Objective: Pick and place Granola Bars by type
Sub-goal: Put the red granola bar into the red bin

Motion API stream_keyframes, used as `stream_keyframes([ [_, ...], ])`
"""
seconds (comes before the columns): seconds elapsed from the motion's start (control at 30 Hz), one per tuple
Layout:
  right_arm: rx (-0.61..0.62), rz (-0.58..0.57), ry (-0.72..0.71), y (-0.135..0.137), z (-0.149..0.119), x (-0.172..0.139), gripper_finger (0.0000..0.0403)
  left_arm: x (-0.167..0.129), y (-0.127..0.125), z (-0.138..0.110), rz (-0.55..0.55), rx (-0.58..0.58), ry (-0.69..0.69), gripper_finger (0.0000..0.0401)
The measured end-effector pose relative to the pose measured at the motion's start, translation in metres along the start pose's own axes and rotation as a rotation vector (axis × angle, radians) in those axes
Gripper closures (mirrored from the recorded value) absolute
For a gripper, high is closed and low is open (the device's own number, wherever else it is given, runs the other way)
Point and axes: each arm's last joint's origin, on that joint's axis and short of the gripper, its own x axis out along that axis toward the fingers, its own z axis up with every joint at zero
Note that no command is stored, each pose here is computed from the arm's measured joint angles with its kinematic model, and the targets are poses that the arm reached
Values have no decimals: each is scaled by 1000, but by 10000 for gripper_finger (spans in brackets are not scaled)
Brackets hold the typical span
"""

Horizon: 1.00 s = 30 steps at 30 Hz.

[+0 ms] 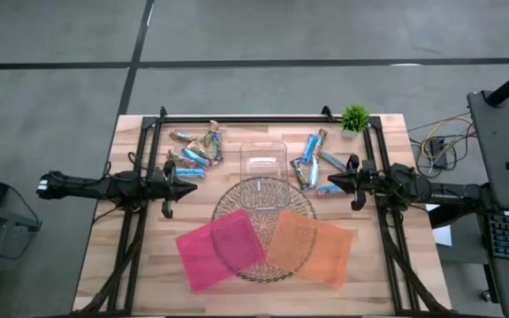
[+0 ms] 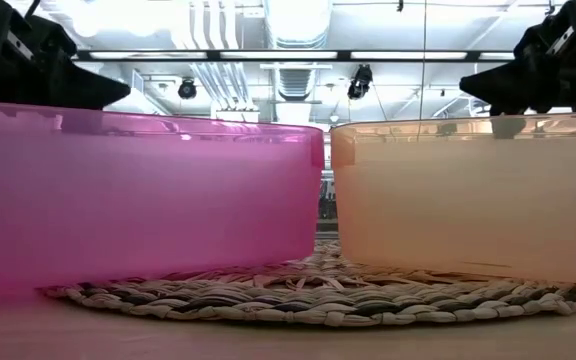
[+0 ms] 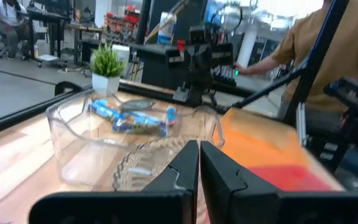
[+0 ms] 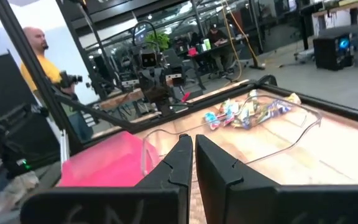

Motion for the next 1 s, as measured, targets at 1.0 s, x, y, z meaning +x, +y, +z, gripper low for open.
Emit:
stream_keyframes([
  [1.0, 56, 33, -215, 38, 101, -8, 390, -28, -23, 138, 43, -133, -155, 401],
])
